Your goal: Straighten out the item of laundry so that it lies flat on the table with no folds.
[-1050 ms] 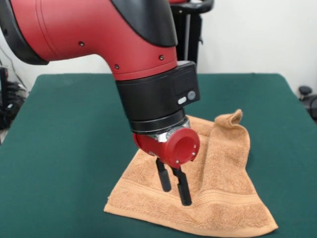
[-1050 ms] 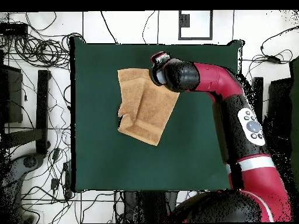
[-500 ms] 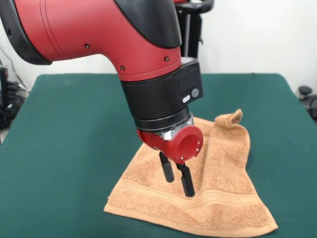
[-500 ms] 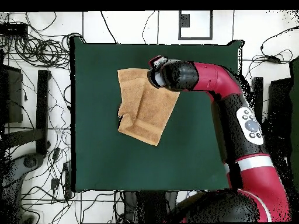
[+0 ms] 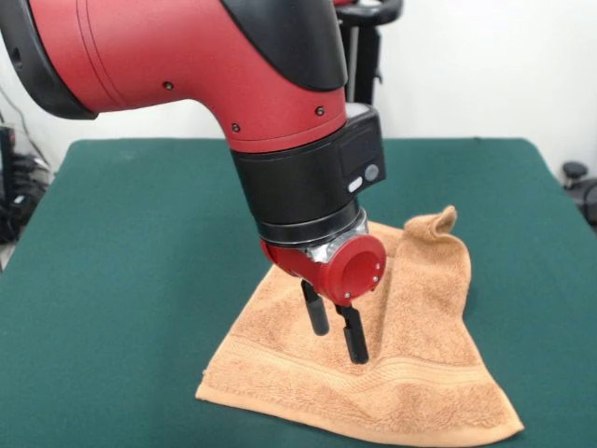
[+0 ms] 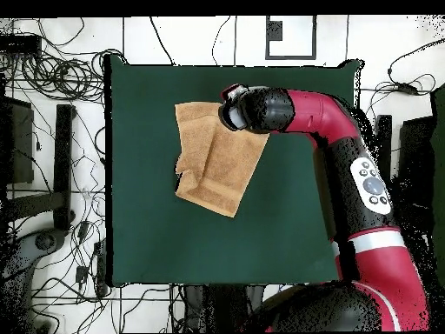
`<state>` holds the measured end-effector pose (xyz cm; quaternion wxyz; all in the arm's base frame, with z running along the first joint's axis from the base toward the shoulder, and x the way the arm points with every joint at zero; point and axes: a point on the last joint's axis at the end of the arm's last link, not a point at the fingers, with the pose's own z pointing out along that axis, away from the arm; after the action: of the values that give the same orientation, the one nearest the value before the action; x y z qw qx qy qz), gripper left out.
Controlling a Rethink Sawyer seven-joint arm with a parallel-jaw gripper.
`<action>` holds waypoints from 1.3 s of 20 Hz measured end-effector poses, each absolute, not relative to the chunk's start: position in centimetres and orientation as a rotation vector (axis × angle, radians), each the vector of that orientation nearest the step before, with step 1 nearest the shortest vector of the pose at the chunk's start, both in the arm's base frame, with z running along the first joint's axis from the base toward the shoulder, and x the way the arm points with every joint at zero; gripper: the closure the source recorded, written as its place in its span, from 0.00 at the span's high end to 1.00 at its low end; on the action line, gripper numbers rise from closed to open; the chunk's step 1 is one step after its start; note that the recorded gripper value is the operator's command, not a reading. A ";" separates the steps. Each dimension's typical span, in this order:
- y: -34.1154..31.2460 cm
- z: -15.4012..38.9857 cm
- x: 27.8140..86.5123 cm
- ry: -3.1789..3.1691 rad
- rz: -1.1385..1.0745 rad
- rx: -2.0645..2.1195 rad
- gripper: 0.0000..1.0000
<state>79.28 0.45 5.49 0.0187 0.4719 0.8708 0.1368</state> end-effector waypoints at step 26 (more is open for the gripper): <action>-3.6 2.3 76.3 2.811 0.096 1.401 1.00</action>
<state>76.34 -3.65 2.29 -0.0001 0.4459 0.8945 0.0307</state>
